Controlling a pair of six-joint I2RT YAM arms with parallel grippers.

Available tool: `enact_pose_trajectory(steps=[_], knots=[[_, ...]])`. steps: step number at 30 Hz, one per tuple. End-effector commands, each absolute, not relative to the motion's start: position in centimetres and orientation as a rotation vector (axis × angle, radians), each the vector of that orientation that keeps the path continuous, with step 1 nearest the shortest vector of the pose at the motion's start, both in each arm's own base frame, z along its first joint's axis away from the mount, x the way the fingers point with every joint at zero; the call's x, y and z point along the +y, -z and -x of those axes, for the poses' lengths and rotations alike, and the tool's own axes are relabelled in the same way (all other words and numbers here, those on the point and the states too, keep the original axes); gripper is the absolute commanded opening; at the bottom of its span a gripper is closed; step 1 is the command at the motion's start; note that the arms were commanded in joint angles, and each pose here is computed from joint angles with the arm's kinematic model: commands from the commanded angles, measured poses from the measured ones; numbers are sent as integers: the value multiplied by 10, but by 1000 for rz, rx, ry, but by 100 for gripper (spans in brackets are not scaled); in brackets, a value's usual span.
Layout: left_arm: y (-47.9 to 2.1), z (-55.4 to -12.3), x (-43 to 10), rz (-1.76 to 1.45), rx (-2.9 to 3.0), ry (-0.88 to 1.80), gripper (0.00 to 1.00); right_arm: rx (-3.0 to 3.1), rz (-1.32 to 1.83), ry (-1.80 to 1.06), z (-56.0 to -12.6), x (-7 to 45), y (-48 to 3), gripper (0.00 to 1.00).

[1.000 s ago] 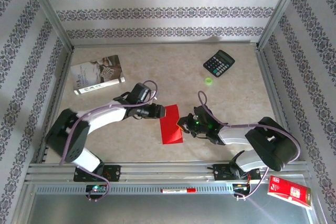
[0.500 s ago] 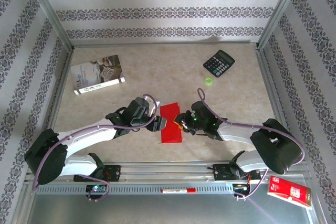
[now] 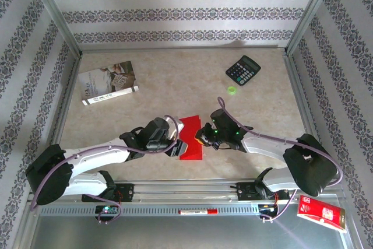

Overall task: Fold a paper plane with a square sheet of paper (pick it up from the middle)
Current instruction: Fold the triangle a second time at the center of the table.

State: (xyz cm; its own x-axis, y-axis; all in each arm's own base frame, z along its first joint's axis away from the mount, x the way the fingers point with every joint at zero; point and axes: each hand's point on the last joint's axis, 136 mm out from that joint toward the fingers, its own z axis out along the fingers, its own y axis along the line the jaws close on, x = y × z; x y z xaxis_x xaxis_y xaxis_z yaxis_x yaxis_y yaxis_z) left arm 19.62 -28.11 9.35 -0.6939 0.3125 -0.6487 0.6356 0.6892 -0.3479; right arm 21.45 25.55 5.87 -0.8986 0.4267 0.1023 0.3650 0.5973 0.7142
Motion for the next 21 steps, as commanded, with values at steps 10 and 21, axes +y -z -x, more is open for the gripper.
enact_pose_trajectory(steps=[10,21], knots=[[-94,-165,-323,-1262,1892,472,74,2761,-889,-1184,-207,253,-69,3],[-77,-177,-346,-1351,1811,228,74,2759,-906,-1202,-210,257,-69,3]])
